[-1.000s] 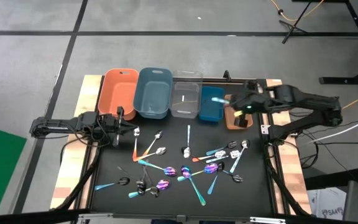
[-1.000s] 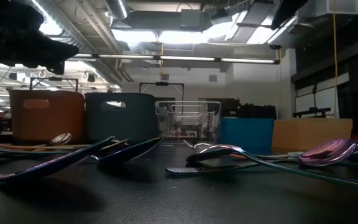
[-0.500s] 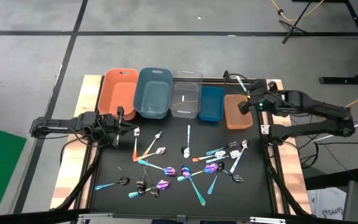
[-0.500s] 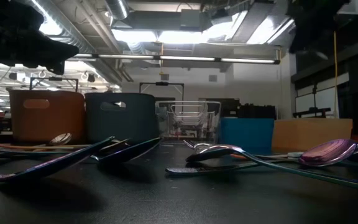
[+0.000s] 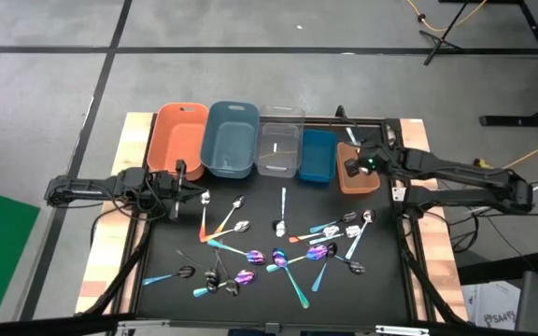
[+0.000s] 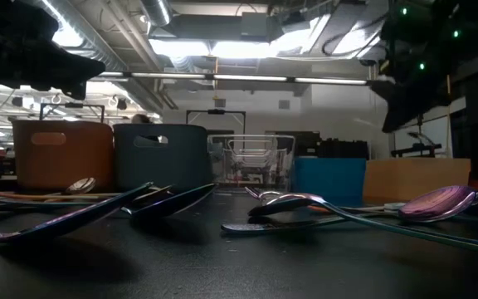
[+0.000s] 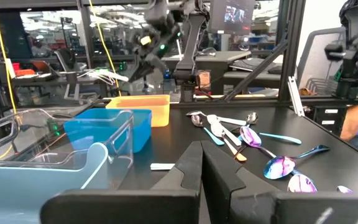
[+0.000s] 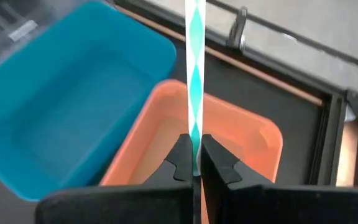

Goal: Sort silverware by color (type)
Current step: Put the white and blue spoon into the right orange bin

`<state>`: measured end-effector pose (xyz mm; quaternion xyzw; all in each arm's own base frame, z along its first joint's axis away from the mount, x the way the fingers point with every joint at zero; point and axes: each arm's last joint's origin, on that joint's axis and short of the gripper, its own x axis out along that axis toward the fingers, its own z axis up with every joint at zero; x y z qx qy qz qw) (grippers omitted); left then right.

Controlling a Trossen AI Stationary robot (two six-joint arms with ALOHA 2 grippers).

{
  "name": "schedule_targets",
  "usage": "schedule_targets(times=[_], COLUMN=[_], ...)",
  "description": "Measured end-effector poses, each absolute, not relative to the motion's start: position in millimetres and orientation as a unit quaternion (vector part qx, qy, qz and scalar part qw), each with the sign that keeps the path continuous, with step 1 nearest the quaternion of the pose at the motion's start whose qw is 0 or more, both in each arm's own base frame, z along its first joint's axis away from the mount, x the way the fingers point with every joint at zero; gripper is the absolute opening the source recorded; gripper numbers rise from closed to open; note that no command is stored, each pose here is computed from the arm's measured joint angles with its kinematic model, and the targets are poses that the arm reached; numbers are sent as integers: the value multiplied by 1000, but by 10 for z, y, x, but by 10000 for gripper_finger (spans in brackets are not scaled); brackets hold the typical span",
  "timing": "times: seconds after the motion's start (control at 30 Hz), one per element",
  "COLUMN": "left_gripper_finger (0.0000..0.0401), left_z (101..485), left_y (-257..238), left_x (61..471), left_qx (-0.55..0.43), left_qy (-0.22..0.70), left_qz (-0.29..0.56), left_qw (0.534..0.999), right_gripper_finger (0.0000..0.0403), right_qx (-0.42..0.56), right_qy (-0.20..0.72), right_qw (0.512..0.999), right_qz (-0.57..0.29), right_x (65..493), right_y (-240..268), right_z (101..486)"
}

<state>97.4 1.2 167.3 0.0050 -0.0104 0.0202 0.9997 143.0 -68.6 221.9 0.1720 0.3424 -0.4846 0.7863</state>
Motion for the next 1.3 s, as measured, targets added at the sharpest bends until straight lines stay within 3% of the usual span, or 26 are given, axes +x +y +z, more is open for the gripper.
schedule_targets(times=[0.53, 1.3], left_gripper_finger=[0, 0], left_z=[1673, 1673], left_y=[12, 12], left_x=[974, 974], left_qx=[5, 5], left_qy=[-10, -10], left_qz=[20, 20], left_qw=[1000, 1000], right_gripper_finger=[0, 16], right_qx=[192, 197], right_qy=[338, 351], right_qw=[787, 786], right_qz=[-479, -469], right_x=[1364, 1302], right_y=[-702, -668], right_z=[1732, 1520])
